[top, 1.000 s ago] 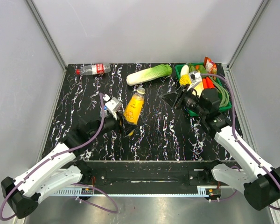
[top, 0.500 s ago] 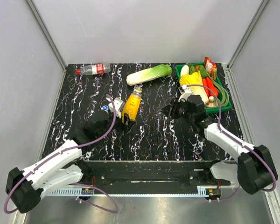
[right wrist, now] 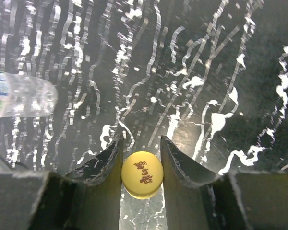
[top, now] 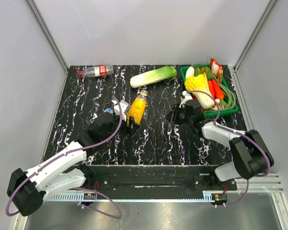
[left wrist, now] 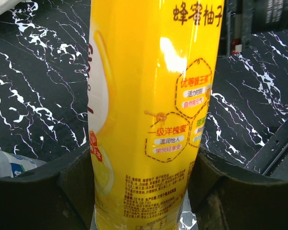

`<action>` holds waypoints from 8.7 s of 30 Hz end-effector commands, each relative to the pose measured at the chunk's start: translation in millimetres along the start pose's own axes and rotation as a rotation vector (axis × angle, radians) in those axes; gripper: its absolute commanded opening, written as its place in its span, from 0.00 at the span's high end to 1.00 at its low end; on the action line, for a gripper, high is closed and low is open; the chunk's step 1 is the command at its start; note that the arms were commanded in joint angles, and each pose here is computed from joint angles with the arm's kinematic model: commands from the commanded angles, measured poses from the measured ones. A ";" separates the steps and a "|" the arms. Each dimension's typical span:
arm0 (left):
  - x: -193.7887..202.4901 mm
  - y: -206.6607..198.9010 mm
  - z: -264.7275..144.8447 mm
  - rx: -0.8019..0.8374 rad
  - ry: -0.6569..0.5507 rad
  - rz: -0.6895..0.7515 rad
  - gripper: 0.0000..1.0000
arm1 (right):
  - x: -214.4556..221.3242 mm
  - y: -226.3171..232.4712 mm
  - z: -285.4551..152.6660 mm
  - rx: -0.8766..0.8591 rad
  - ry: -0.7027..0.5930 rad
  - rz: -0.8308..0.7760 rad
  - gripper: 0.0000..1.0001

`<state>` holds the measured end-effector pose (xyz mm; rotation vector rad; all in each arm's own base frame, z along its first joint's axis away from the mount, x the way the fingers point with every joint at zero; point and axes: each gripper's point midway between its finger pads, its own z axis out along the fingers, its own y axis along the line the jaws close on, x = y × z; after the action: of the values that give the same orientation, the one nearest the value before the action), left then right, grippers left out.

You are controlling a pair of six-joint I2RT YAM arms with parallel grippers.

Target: Unscrew the bottle caps

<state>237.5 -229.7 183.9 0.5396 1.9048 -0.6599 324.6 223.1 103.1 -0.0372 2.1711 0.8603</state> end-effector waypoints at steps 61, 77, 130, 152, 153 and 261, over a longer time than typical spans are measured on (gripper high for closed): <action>-53.9 -85.2 -10.3 0.298 0.055 0.007 0.94 | -148.4 205.8 -115.0 -0.660 -0.202 -0.005 0.11; -56.9 -79.4 -3.7 0.231 0.038 0.010 0.93 | -137.4 211.9 -133.6 -0.705 -0.183 -0.027 0.65; -58.0 -75.9 -10.1 0.218 0.002 0.007 0.01 | -125.7 200.1 -130.0 -0.663 -0.176 -0.054 1.00; -85.3 -45.1 -39.1 0.045 -0.135 -0.011 0.01 | -193.3 68.4 -61.1 0.087 -0.472 -0.385 1.00; -84.4 -45.7 -38.2 0.048 -0.129 -0.011 0.01 | -200.0 59.2 -58.4 0.140 -0.494 -0.393 1.00; -43.3 120.9 -29.3 -0.590 -0.006 -0.136 0.76 | -149.6 113.3 -102.1 -0.166 -0.398 -0.218 0.00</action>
<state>303.7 -117.4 182.4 0.0224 2.0904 -0.1114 333.9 205.8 297.8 -0.1241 1.7337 0.7911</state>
